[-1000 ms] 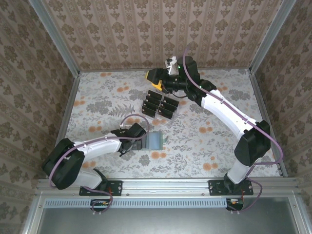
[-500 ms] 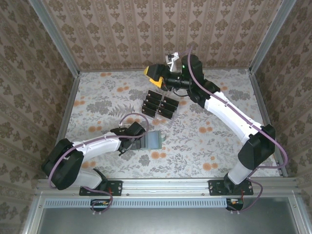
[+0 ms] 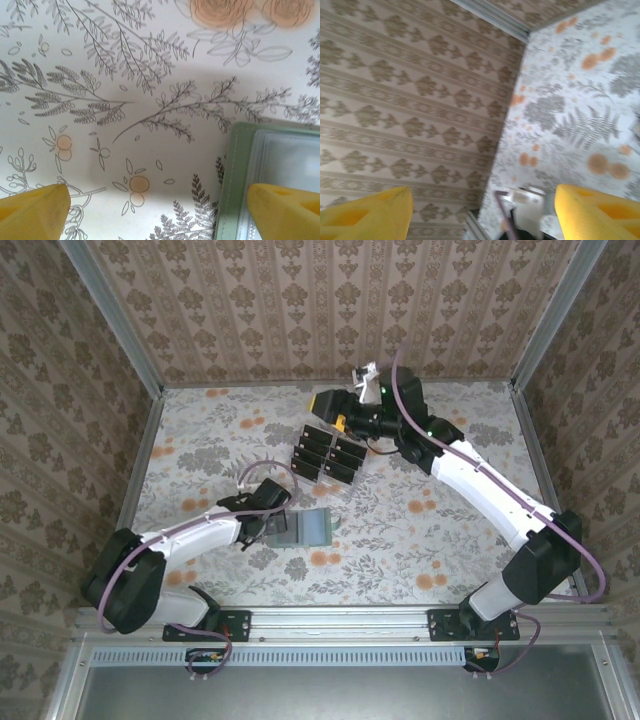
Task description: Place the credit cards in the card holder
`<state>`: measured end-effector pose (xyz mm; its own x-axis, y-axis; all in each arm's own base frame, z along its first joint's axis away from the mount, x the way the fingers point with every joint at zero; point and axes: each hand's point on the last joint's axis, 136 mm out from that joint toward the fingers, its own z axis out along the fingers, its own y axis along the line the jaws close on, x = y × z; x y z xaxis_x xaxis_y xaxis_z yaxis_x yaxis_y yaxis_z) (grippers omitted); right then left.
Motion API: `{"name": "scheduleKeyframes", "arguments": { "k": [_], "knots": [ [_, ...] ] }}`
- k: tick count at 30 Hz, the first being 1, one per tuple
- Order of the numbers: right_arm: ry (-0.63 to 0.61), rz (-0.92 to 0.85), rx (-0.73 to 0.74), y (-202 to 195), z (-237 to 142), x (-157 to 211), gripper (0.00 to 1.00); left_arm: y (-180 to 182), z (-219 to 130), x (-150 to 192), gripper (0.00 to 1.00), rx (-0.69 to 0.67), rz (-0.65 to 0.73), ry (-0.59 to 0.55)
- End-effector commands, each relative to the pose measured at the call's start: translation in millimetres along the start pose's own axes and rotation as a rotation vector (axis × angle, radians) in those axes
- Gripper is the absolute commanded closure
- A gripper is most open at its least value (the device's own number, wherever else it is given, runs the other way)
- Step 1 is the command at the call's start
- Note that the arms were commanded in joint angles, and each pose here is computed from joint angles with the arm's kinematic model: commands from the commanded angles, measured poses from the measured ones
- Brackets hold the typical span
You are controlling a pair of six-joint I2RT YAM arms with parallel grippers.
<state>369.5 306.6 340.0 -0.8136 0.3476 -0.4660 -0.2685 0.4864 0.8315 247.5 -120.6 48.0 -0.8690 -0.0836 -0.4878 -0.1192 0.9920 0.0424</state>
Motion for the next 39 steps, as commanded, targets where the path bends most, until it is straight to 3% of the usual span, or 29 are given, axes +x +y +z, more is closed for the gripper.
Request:
{"name": "scheduleKeyframes", "arguments": {
  "k": [1,8,19,29,39],
  "knots": [
    [0.045,-0.021,0.163,-50,-1,22,0.25,-2,-10,-18,0.0,0.05,-0.003,-0.061],
    [0.204,-0.102,0.311,-104,23,56,0.3,16,-14,-35,0.0,0.104,-0.058,-0.115],
    [0.443,-0.438,0.541,-149,73,89,0.4,29,-13,-56,0.0,0.197,-0.159,-0.112],
    [0.493,-0.719,0.67,-177,112,85,0.47,22,-6,-56,0.0,0.244,-0.179,-0.075],
    [0.503,-0.807,0.722,-196,140,82,0.54,25,-4,-55,0.0,0.241,-0.181,-0.072]
  ]
}}
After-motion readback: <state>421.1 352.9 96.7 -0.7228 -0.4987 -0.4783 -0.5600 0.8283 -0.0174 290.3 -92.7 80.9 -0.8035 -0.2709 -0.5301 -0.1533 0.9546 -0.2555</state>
